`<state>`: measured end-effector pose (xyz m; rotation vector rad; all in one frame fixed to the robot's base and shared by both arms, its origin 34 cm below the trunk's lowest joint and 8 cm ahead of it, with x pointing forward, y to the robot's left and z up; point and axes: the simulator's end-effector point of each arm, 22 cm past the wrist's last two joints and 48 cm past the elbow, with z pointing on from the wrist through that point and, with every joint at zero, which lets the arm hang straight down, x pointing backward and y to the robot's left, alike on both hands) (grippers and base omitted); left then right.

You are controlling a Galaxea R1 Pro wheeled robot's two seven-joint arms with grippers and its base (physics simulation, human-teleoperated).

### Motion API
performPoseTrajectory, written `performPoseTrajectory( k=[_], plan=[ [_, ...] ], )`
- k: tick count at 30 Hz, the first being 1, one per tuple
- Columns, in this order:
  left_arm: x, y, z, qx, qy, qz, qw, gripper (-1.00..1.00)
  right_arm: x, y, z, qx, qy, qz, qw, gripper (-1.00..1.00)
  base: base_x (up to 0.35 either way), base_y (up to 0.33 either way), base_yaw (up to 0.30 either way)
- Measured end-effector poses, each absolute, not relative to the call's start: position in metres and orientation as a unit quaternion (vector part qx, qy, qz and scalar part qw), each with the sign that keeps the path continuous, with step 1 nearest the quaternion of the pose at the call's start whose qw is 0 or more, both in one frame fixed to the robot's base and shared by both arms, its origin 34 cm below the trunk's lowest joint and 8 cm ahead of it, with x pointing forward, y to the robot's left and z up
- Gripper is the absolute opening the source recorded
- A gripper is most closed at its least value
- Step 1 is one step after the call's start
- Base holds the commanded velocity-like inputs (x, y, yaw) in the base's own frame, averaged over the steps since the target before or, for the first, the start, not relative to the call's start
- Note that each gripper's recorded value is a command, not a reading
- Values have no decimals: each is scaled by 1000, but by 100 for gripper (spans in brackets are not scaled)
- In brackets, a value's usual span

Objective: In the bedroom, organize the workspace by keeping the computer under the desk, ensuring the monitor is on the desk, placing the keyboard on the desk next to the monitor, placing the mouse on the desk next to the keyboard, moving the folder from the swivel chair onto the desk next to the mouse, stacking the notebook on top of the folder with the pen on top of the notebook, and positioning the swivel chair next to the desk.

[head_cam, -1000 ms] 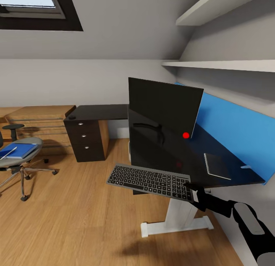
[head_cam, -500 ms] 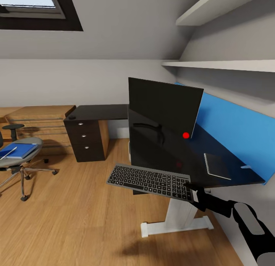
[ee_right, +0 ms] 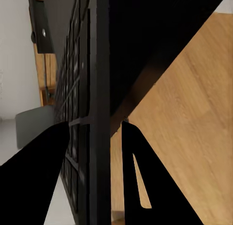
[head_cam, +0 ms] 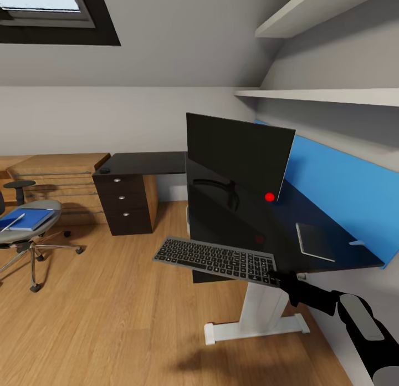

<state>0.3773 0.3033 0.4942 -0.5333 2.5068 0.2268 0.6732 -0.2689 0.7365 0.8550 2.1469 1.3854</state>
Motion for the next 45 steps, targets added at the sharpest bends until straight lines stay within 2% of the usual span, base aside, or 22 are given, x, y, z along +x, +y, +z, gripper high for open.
performPoseTrajectory(
  k=[23, 33, 45],
  plan=[
    [379, 303, 534, -200, 936, 85, 278, 100, 679, -229, 799, 259, 784, 516, 227, -100, 0, 0, 5],
    [379, 303, 539, -200, 936, 85, 278, 100, 690, -163, 830, 211, 776, 535, 259, -100, 0, 0, 245],
    [380, 302, 540, -200, 935, 84, 279, 100, 710, -71, 857, 188, 753, 527, 346, -100, 0, 0, 268]
  ],
)
